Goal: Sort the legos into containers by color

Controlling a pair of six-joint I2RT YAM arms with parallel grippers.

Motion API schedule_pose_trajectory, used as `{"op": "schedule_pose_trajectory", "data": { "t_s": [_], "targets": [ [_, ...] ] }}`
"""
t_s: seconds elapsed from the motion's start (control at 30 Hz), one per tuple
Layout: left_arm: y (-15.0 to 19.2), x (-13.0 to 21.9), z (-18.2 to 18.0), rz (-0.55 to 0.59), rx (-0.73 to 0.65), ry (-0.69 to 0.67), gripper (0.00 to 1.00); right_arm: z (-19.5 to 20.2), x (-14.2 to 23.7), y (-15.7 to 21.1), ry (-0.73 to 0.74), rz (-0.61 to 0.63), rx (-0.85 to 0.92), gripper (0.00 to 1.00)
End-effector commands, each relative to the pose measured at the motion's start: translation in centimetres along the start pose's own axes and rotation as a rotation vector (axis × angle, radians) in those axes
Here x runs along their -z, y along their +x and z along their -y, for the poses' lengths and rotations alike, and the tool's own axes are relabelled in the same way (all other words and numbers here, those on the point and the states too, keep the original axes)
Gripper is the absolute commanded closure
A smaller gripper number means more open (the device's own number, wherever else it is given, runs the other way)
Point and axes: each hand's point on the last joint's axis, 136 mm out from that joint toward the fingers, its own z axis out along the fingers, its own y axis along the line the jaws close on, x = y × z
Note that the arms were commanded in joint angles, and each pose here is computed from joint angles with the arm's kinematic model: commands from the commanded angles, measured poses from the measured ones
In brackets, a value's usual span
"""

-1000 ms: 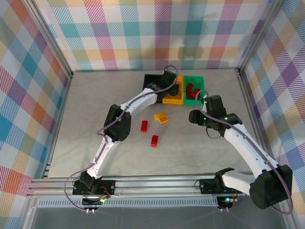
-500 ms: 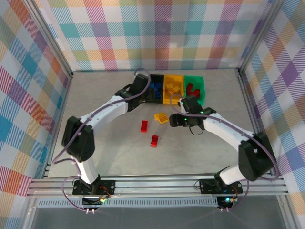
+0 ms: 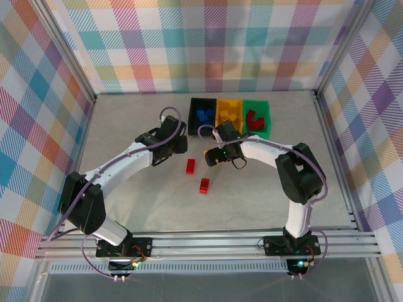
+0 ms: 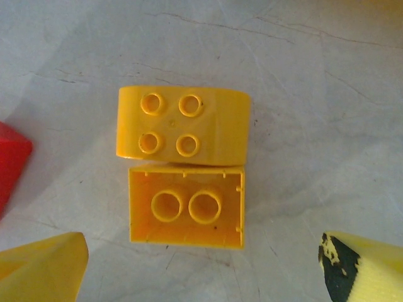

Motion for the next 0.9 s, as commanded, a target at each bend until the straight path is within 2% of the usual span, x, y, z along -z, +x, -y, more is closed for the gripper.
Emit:
{"op": "schedule_pose_trajectory", "data": {
  "t_s": [0.0,0.17,0.37,0.53,0.7,0.87],
  "targets": [
    [-0.2,1.3,-0.7,0.010,0.017,-0.015,0.40,-0.5,-0.4,-0.6,0.004,-0.003,0.041,0.09],
    [-0.3,1.6,-0.6,0.011,0.014,-0.010,0.40,-0.1,-1.3,-0.7,0.027,-0.018,0.026,0.18],
    [0.0,1.9,-1.2,0.007,0.008,-0.024,0.40,-0.4,-2.1,-0.4,0.021,-0.040,0.036,0.24],
    [-0.2,2.3,-1.3,0.016,0.008,-0.025,0.40,-0.3,-2.3,-0.4,0.035,-0.042,0.040,0.40],
    [-0.2,2.5,-1.2,0.014,0.004,-0.020,0.40,-0.1,-1.5,-0.9,0.049,-0.019,0.042,0.57],
    [-0.2,2.5,-1.0,0.011,0.004,-0.006,0.40,0.5,0.9,-2.2,0.087,0.018,0.045,0.60]
  ]
}}
